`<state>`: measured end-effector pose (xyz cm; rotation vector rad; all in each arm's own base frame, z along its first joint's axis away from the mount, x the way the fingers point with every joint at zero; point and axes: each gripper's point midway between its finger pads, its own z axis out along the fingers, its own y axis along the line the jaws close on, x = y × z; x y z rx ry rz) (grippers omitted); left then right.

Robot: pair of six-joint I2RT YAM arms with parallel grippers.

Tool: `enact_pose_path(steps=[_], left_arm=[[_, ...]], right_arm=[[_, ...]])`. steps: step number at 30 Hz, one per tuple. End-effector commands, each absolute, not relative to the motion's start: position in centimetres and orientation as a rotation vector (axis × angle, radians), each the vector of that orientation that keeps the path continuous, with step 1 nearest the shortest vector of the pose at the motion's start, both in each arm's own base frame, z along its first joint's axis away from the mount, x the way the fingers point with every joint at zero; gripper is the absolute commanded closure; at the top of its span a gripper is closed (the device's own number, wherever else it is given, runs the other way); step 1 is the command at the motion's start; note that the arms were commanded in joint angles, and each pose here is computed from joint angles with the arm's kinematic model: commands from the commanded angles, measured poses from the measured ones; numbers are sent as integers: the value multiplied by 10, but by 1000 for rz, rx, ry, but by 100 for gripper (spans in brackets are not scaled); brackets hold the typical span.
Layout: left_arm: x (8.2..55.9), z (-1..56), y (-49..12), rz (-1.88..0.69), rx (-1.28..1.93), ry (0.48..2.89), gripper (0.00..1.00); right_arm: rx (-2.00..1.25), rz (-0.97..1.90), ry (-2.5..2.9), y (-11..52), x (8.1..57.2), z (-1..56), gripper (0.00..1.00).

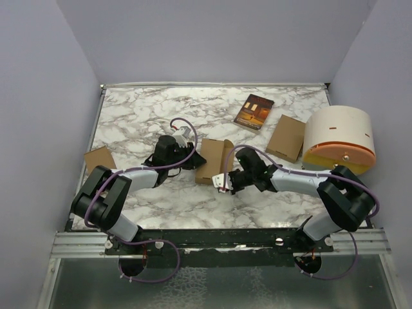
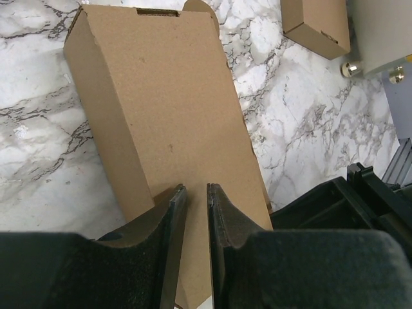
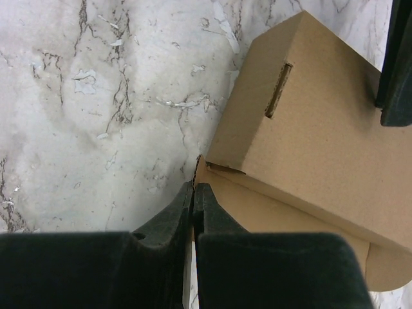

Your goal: Fold the paper box

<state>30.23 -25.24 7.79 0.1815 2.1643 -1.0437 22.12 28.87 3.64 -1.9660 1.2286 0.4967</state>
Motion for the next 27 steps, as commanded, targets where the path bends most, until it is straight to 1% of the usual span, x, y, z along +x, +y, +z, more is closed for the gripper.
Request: enact_pose_path(steps=[1,27], left_arm=[[295,48,-242,-967,172,2263,76],[300,42,-233,-920,122,2295,77]], right_arm=[[-1939,564,1283,290,221,42,99],[-1875,812,1584,270,225,28,98]])
